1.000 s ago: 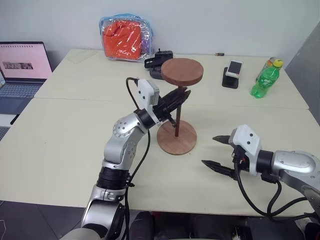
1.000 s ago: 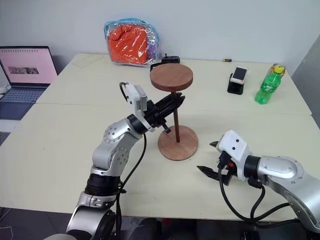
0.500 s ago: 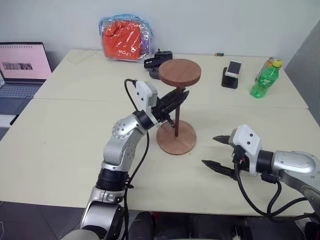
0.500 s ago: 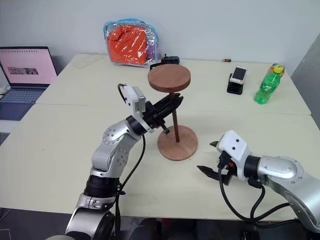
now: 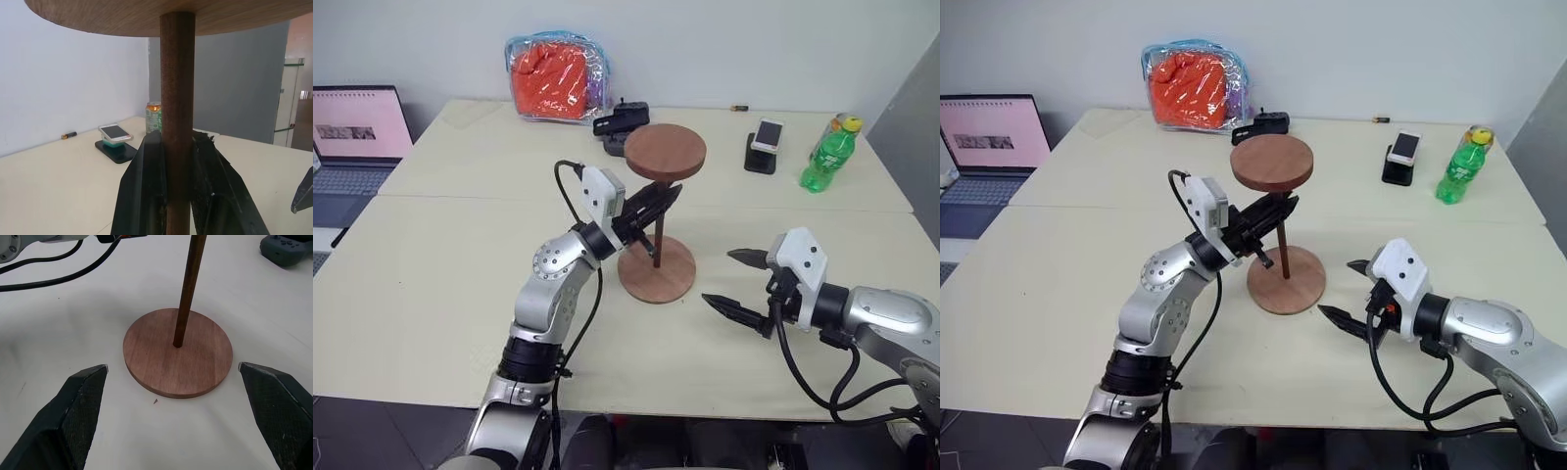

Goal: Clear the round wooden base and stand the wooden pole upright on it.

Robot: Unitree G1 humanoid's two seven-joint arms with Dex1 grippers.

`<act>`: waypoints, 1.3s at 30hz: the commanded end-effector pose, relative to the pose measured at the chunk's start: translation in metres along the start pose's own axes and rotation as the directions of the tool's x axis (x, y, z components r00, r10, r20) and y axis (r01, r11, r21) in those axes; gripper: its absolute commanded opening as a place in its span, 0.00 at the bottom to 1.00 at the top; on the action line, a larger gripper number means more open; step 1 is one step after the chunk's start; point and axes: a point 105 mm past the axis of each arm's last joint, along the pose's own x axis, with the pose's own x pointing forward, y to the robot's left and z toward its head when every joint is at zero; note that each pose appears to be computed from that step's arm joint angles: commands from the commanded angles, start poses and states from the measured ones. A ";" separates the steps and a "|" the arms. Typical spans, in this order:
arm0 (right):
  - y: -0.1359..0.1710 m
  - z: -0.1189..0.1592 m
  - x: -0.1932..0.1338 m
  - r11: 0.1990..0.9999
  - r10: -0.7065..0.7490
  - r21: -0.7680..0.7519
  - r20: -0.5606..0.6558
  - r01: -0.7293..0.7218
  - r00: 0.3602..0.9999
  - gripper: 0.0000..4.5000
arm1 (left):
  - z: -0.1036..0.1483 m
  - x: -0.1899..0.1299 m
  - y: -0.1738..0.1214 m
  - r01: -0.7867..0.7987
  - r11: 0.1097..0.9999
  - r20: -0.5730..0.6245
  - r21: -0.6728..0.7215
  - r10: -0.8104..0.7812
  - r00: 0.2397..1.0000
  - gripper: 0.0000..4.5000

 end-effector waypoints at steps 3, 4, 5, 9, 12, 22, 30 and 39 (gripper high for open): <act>0.004 0.013 -0.004 0.999 0.004 -0.045 0.044 -0.002 0.999 1.00 | -0.025 -0.010 0.004 -0.026 1.000 -0.117 0.010 0.027 0.993 0.06; 0.004 0.013 -0.003 0.999 0.004 -0.045 0.044 -0.002 0.999 1.00 | -0.024 -0.010 0.002 -0.013 1.000 -0.114 0.017 0.015 0.993 0.06; 0.005 0.013 -0.003 0.999 0.005 -0.046 0.043 -0.003 0.999 1.00 | -0.024 -0.010 0.002 -0.009 1.000 -0.117 0.025 0.012 0.993 0.06; 0.005 0.013 -0.003 0.999 0.010 -0.048 0.040 -0.008 0.999 1.00 | -0.024 -0.011 0.003 -0.017 0.999 -0.127 0.031 0.021 0.992 0.24; 0.007 0.011 -0.003 0.999 0.019 -0.049 0.033 -0.018 0.999 1.00 | -0.024 -0.011 -0.001 0.014 0.999 -0.137 0.039 -0.008 0.991 0.38; 0.008 0.008 -0.004 0.998 0.017 -0.054 0.020 -0.016 1.000 1.00 | -0.026 -0.010 -0.014 0.128 0.990 -0.159 0.051 -0.119 0.980 0.78; 0.003 0.010 -0.011 0.996 0.021 -0.082 0.033 -0.019 0.999 1.00 | -0.024 -0.027 0.016 0.169 0.966 -0.314 0.195 -0.102 0.944 0.78; -0.016 0.007 -0.032 0.991 -0.003 -0.132 -0.006 0.002 1.000 1.00 | -0.012 -0.069 0.033 0.307 0.920 -0.503 0.243 -0.151 0.851 0.78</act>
